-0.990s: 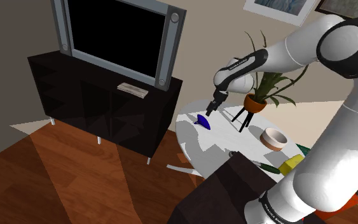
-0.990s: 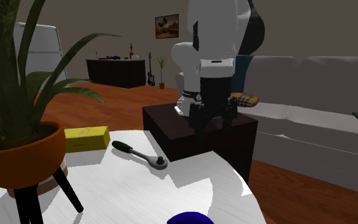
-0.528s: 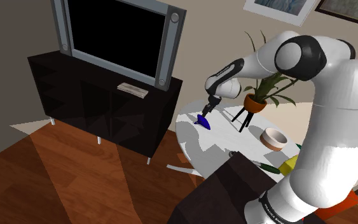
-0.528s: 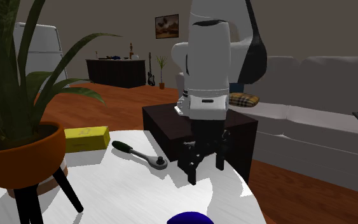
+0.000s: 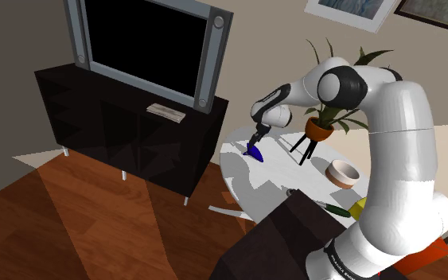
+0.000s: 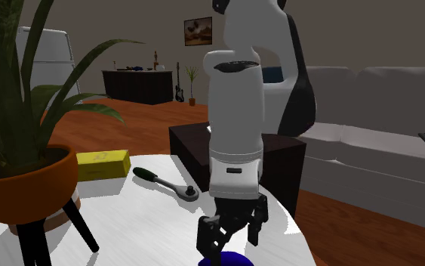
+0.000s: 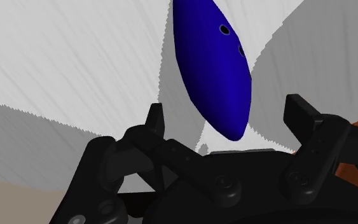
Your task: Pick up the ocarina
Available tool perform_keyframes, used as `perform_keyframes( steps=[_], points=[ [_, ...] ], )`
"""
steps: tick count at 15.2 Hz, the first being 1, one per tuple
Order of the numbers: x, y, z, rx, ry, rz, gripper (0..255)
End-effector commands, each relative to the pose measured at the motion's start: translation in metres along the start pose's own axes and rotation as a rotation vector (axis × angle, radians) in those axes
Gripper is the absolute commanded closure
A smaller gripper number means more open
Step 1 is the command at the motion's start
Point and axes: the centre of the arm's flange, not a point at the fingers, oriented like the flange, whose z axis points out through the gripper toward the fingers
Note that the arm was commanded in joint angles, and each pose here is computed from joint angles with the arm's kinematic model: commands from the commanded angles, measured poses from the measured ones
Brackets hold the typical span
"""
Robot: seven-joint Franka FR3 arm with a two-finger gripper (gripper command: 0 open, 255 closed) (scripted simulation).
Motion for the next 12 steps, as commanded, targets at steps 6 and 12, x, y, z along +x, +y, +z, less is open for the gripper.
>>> perform_keyframes(
  steps=[6,12],
  points=[
    [-0.002,0.000,0.035,0.000,0.001,-0.001,0],
    [-0.002,0.000,0.035,0.000,0.001,-0.001,255]
  ],
)
